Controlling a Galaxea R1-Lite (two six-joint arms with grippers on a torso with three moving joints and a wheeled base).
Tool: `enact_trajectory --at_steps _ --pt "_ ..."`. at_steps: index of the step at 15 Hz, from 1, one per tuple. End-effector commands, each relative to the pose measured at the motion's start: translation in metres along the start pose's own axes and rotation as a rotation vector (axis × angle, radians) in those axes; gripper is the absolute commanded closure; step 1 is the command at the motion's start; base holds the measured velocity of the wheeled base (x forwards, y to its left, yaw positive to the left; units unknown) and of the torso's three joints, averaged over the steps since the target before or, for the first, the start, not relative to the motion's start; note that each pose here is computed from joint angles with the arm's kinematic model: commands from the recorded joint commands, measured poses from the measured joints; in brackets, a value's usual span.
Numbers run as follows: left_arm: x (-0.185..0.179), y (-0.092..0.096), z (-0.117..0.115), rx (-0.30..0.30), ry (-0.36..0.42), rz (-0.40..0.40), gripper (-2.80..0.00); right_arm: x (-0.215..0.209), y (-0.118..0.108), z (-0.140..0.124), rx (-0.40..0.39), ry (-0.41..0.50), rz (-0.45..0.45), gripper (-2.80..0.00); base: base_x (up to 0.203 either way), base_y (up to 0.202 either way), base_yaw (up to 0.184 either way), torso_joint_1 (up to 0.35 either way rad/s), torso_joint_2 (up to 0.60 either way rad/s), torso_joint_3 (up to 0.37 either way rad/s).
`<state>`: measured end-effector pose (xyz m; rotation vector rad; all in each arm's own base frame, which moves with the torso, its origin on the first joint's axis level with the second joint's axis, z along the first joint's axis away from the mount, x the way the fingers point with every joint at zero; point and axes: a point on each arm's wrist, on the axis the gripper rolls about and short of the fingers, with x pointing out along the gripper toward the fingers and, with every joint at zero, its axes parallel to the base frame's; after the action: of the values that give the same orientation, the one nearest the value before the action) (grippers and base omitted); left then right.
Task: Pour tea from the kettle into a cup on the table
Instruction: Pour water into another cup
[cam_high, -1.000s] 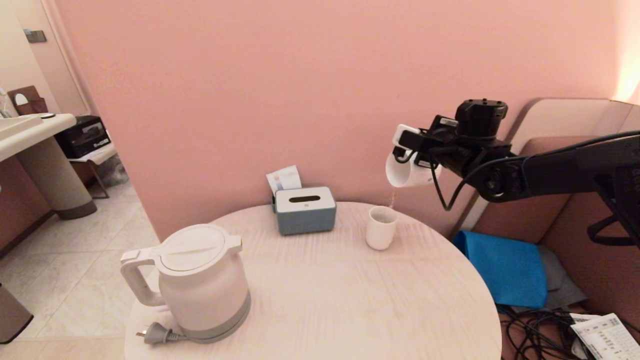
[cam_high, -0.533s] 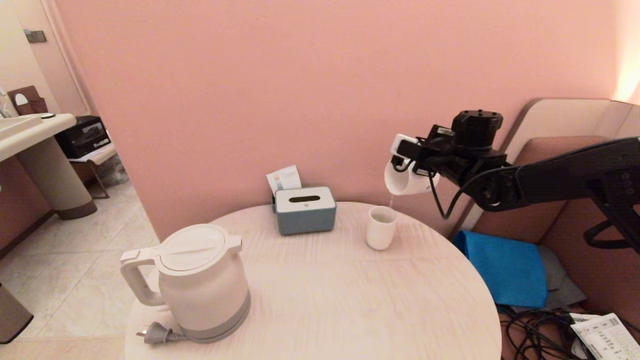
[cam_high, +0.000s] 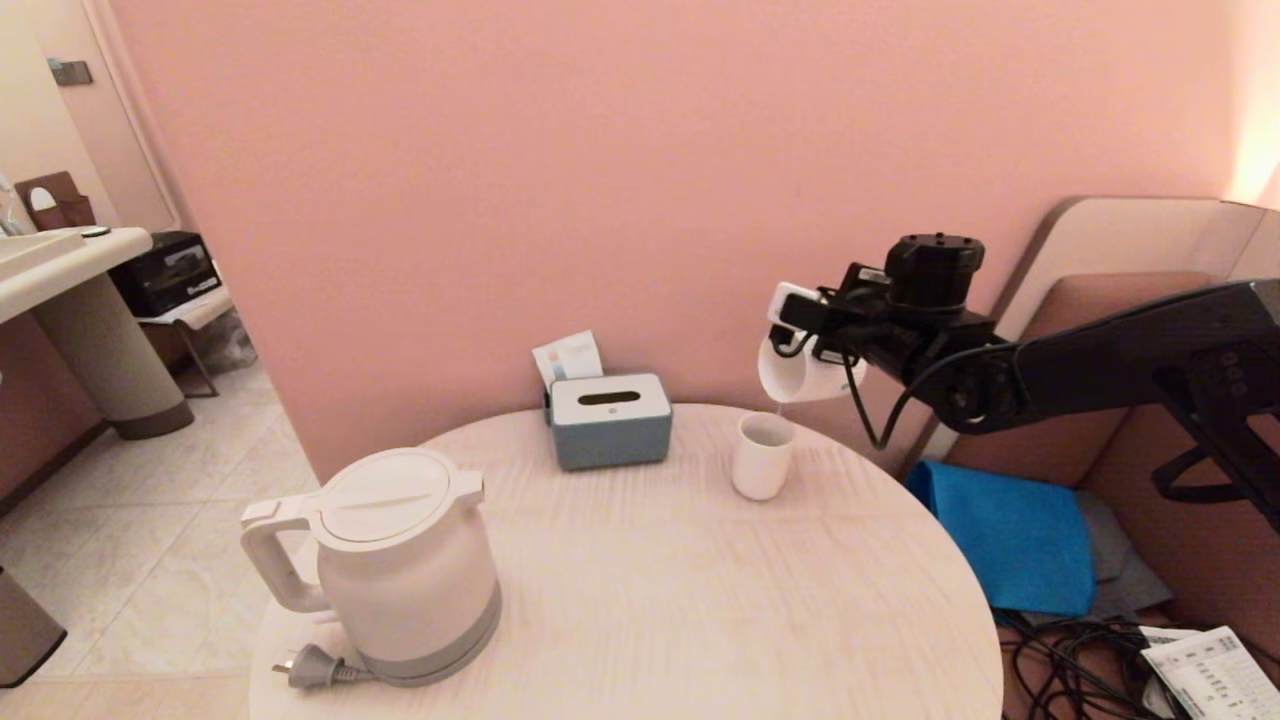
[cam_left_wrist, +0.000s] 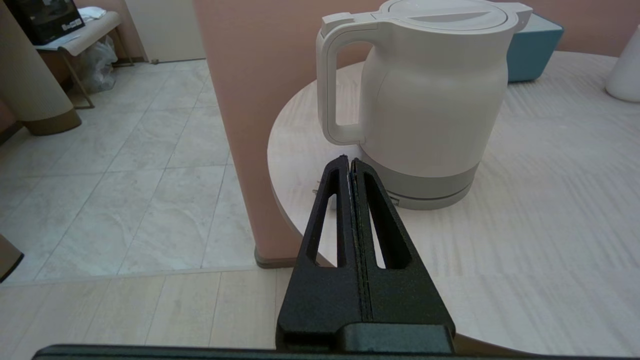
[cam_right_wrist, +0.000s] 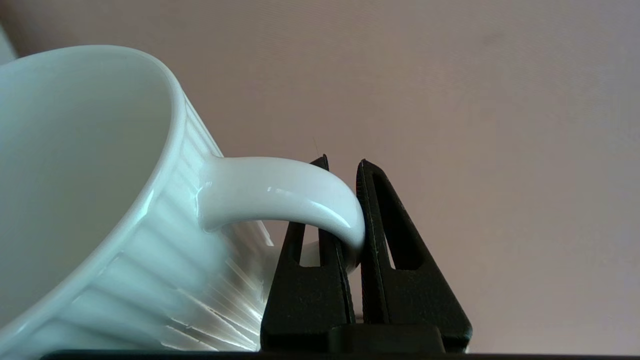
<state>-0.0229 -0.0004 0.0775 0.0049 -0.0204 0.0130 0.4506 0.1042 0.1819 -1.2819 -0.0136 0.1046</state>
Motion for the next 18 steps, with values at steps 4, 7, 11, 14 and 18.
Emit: enact_trajectory --at_steps 4,7,11,14,18 --pt "0.000 0.000 0.000 0.000 0.000 -0.001 0.00 0.003 0.018 -0.004 -0.046 -0.001 -0.004 0.00 0.000 0.000 0.000 0.000 0.00 0.000" --pt "0.000 0.000 0.000 0.000 0.000 -0.001 0.00 0.003 0.018 -0.004 -0.055 -0.001 -0.004 0.00 0.000 0.000 0.000 0.000 0.00 0.000" --pt "0.000 0.000 0.000 0.000 0.000 -0.001 0.00 0.002 0.018 -0.004 -0.059 -0.001 -0.003 0.00 0.000 0.000 0.000 0.000 0.00 0.000" --pt "0.000 0.000 0.000 0.000 0.000 -0.001 0.00 0.002 0.017 -0.003 -0.096 -0.003 -0.008 0.00 0.000 0.000 0.000 0.000 0.00 0.000" --pt "0.000 0.000 0.000 0.000 0.000 -0.001 0.00 0.001 0.014 0.000 -0.118 -0.010 -0.016 0.00 0.000 0.000 0.000 0.000 0.00 0.000"
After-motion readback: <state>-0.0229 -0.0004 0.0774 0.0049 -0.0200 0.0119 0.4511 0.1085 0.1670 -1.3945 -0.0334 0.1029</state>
